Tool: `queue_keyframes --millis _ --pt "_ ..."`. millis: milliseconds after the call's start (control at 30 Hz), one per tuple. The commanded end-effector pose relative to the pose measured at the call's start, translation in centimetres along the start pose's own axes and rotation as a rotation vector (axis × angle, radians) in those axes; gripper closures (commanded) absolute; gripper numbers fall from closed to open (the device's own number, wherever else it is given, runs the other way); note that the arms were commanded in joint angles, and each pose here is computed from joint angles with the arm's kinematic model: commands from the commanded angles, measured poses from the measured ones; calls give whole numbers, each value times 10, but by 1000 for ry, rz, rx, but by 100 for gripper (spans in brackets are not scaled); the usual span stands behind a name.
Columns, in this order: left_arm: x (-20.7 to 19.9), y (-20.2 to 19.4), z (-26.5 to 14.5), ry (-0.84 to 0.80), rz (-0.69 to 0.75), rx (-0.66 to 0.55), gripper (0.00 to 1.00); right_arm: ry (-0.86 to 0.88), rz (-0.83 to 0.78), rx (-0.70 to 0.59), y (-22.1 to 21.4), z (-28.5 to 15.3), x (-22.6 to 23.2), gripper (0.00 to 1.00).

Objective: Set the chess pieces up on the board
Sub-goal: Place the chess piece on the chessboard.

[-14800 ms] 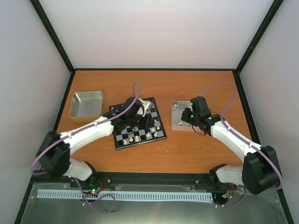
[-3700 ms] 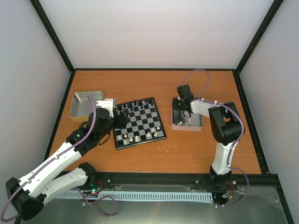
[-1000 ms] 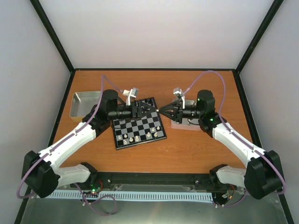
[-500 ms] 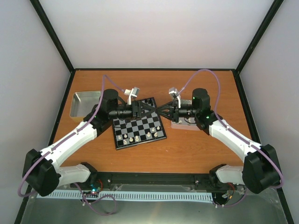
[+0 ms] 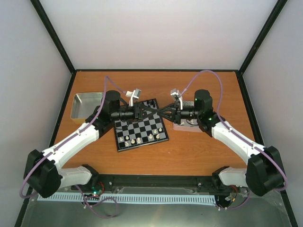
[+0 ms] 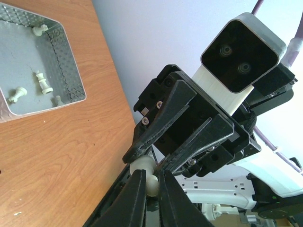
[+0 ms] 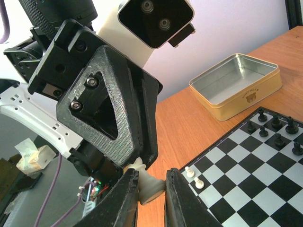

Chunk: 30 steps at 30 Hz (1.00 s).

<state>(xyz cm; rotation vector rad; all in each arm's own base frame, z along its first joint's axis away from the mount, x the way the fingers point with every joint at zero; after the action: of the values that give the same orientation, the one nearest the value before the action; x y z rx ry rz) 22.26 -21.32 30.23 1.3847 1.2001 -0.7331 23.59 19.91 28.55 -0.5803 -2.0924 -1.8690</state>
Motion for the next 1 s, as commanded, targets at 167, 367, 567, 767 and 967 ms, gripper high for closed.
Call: queue_keyframes --millis 167,367,567,767,967 --pt "-2 5 1 -8 45 -17 99 11 -28 -9 7 4 4 79" --pt "15 2 -2 154 69 -32 99 -76 -15 8 3 2 -1 44" --pt "38 -6 -15 435 102 -2 99 -245 12 4 -13 -11 -7 32" --pt "77 -12 -28 834 139 105 99 -432 104 -10 -28 -22 -25 31" --pt "102 -17 -26 956 122 198 99 -483 156 17 -39 -19 -38 32"
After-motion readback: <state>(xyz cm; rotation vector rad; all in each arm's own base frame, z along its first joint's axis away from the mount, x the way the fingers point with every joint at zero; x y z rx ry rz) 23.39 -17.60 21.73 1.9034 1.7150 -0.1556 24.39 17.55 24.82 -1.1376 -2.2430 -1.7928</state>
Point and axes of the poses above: each gripper's point midway between its finger pads, its own z axis out along the fingers, its own x axis along the line the jaws close on, y = z × x, the point moved 9 cm from there along -z, back along the fingers, and after that the axes turned 2 degrees about -z, right-handed, at the moved point
